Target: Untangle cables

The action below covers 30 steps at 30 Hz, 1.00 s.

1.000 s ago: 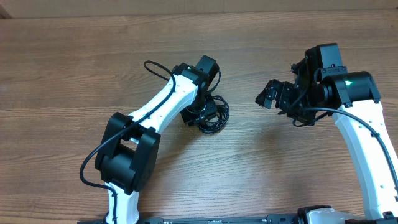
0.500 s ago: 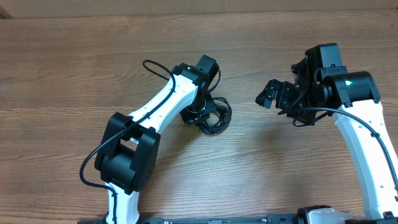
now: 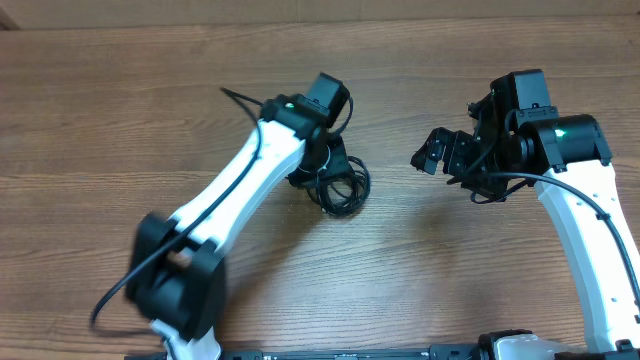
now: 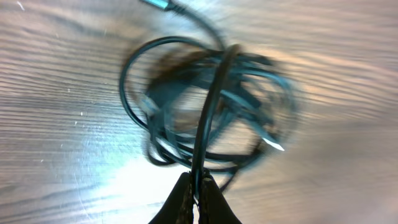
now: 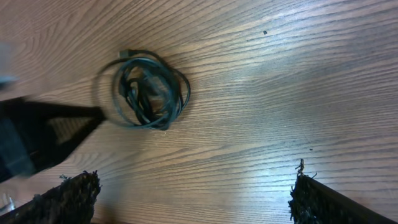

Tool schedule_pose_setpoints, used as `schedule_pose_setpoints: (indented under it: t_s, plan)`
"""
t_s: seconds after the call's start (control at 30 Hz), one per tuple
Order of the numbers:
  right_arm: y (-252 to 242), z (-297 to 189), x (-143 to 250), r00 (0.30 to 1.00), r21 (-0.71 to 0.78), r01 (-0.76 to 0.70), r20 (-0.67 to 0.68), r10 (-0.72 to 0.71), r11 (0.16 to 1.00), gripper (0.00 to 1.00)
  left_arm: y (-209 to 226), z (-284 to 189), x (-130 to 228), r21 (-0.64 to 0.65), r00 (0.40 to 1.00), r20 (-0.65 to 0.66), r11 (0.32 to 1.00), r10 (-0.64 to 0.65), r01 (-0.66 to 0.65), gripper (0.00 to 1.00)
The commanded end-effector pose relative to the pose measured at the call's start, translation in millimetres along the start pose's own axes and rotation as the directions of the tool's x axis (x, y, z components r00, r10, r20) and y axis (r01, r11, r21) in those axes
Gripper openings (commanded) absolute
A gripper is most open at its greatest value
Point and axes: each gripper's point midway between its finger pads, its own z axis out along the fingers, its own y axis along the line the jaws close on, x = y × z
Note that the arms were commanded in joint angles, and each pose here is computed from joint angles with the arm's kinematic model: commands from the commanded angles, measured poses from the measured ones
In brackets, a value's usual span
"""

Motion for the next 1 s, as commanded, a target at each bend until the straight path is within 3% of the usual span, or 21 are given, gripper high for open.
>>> schedule_pose_setpoints:
  t_s: [0.0, 0.53, 0.57, 0.63, 0.67, 0.77, 0.97]
  plan:
    - [3, -1, -3, 1.000, -0.005, 0.006, 0.008, -0.006, 1.000, 1.00, -22, -72, -3, 0.129, 0.985, 0.147, 0.985, 0.093, -0.112, 0.04]
    - [14, -1, 10, 0.999, -0.073, -0.001, -0.053, -0.003, 0.997, 1.00, -21, -121, 6, 0.178, 0.965, 0.238, 0.971, 0.112, -0.157, 0.04]
    - [14, -2, 10, 0.999, -0.073, -0.001, -0.054, -0.003, 0.997, 1.00, -18, -119, 5, 0.158, 0.964, 0.243, 0.976, 0.109, -0.150, 0.07]
    - [14, -1, 10, 0.999, -0.073, -0.001, -0.053, -0.003, 0.997, 1.00, -12, -114, 5, 0.128, 0.967, 0.231, 0.982, 0.104, -0.137, 0.28]
    - [14, -1, 9, 0.999, -0.073, 0.000, -0.051, -0.003, 0.997, 1.00, -7, -105, 11, 0.107, 0.980, 0.185, 0.990, 0.067, -0.088, 0.54]
    - [15, -1, 8, 0.999, -0.077, 0.003, -0.045, -0.006, 0.997, 1.00, 0, -83, 21, 0.055, 0.994, 0.106, 0.998, 0.007, -0.012, 0.61]
    - [16, -1, 5, 0.999, -0.082, 0.009, -0.032, -0.011, 0.997, 1.00, 8, -29, 26, -0.052, 0.995, 0.001, 0.993, -0.104, 0.104, 0.62]
